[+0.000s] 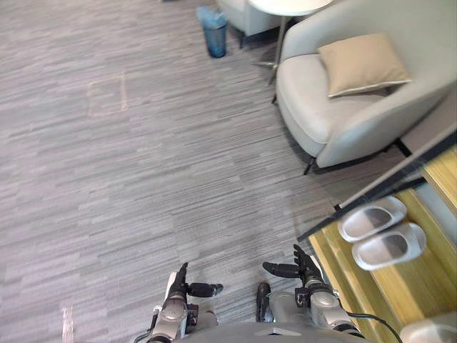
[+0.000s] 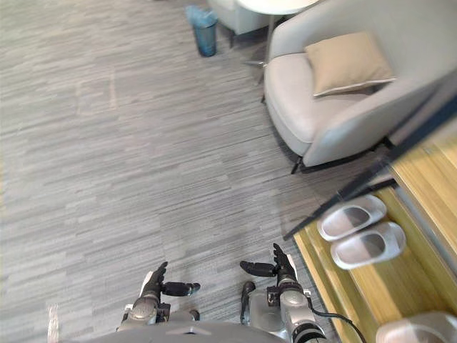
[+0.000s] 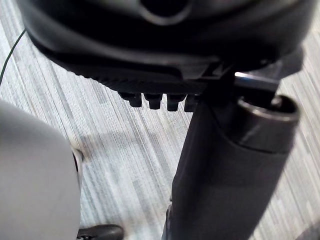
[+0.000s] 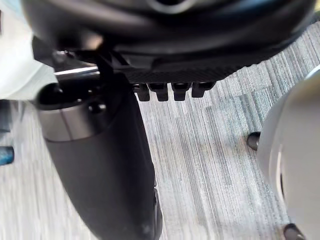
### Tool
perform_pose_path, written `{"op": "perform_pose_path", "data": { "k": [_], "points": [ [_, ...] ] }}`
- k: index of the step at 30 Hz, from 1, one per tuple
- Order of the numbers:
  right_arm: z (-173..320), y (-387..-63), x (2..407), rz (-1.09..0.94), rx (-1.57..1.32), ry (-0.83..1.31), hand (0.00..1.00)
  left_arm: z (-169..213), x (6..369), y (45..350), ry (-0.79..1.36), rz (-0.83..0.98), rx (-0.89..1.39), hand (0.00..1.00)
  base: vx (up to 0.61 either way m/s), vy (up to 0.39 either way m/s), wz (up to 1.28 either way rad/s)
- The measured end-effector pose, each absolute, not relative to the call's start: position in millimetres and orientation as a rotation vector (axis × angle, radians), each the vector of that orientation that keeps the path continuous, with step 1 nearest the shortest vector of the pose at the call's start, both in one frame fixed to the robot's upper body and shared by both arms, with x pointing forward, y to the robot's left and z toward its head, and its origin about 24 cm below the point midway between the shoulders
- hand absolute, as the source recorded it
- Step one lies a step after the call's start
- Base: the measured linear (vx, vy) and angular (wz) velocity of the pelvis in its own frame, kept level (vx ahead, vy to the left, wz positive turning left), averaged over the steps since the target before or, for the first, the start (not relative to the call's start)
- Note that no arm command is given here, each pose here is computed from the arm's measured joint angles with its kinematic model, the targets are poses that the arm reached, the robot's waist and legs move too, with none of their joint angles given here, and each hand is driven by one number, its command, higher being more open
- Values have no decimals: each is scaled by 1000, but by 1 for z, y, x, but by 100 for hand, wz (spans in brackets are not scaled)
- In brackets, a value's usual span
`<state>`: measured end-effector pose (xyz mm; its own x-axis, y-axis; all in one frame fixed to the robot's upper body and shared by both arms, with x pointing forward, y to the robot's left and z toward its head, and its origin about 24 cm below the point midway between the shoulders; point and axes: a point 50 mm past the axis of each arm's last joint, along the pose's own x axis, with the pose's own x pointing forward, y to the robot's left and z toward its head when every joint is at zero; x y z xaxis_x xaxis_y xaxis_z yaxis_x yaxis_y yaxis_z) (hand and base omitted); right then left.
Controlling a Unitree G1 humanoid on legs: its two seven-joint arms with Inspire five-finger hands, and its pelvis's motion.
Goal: Organize the slippers on the shoe rack
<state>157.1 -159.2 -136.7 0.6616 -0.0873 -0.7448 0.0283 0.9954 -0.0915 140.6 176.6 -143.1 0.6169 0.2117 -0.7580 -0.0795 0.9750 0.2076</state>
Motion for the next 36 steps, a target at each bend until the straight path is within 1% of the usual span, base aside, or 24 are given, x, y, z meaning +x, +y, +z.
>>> {"op": "perform_pose_path", "data": {
  "k": [2, 6, 9, 10, 12, 15, 18, 22, 26, 30, 33, 36],
  "points": [
    [-139, -154, 151, -56, -67, 858, 100, -139, 146, 176, 861, 184, 149, 100, 303, -149, 55],
    [-135, -152, 161, -29, -85, 830, 100, -137, 154, 164, 835, 160, 125, 100, 255, 29, 37],
    [-137, -153, 156, -31, -91, 848, 100, -133, 162, 163, 808, 129, 158, 100, 289, 113, 94],
    [-139, -149, 152, -16, -98, 860, 100, -132, 162, 169, 801, 124, 193, 100, 530, 190, 78],
    [-138, -142, 155, -3, -87, 850, 100, -133, 160, 177, 812, 122, 222, 100, 511, 189, 77],
    [-138, -129, 158, 38, -84, 854, 100, -139, 144, 190, 862, 148, 247, 100, 334, 147, 56],
    [-139, -129, 157, 50, -98, 857, 100, -142, 137, 191, 888, 150, 249, 100, 417, 192, 61],
    [-135, -130, 161, 62, -106, 827, 100, -147, 130, 191, 932, 140, 263, 100, 403, 4, 62],
    [-126, -129, 173, 65, -98, 755, 100, -147, 134, 189, 934, 129, 261, 100, 569, -152, 83],
    [-128, -139, 172, 35, -111, 780, 100, -150, 132, 171, 941, 106, 209, 100, 615, -245, 51],
    [-130, -139, 164, 33, -108, 800, 100, -146, 137, 169, 911, 158, 148, 100, 574, -194, 46],
    [-131, -130, 159, 37, -77, 803, 100, -138, 145, 172, 849, 199, 122, 100, 430, -85, -1]
  ]
}}
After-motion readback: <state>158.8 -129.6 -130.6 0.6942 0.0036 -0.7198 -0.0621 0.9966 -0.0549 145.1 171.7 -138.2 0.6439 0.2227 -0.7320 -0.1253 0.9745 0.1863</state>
